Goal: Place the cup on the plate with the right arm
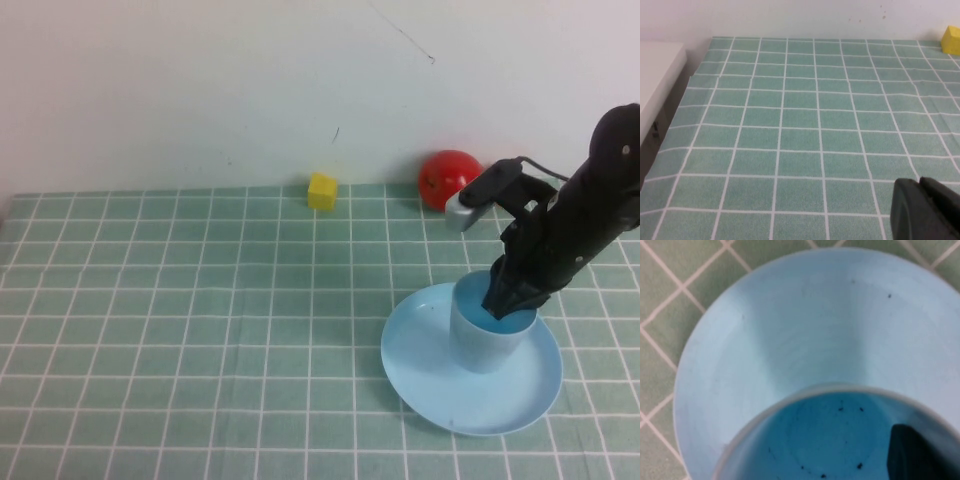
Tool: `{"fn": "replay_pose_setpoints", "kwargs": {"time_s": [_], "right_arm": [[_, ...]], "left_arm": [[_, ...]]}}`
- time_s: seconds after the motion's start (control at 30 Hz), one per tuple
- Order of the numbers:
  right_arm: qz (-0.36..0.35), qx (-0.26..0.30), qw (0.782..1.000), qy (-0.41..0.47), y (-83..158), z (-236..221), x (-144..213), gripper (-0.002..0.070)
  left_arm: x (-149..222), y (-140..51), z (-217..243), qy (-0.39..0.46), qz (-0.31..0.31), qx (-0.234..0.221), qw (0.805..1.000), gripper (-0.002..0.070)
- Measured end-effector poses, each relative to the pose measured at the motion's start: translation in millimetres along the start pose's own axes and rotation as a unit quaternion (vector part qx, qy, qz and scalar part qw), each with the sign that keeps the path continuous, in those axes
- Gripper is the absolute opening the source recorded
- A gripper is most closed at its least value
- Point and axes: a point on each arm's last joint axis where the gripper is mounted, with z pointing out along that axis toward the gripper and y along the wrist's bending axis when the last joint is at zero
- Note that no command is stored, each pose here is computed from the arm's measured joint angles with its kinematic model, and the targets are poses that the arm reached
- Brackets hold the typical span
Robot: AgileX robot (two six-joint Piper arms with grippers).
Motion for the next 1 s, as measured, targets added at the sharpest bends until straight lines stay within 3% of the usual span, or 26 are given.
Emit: {"fn": "replay_pose_setpoints", "kwargs": {"time_s": [0.23, 0.47, 0.63, 0.77, 0.9, 1.0], "right_arm": [[-0.041, -0.022, 0.999, 0.001, 0, 16, 0, 0.0081], [-0.033, -0.015, 0.999, -0.019, -1, 16, -4, 0.0339], [-0.033, -0.023, 0.999, -0.018, 0, 6, -8, 0.0386], [-0.044, -0.019, 0.999, -0.027, 3, -31, -21, 0.0325], [-0.073, 0.002, 0.996, -0.047, 11, -90, -31, 0.0107], [-0.082, 0.038, 0.992, -0.085, 20, -139, -33, 0.0032]], "left_arm": [[0, 0.0, 0, 0.000, 0.000, 0.000, 1.000, -0.0003], [0, 0.0, 0, 0.000, 0.000, 0.000, 1.000, -0.0003], [0, 0.0, 0, 0.000, 0.000, 0.000, 1.000, -0.0003], [0, 0.0, 0, 0.000, 0.000, 0.000, 1.000, -0.0003], [0, 0.0, 0, 0.000, 0.000, 0.000, 1.000, -0.0003], [0, 0.0, 0, 0.000, 0.000, 0.000, 1.000, -0.0003]]}}
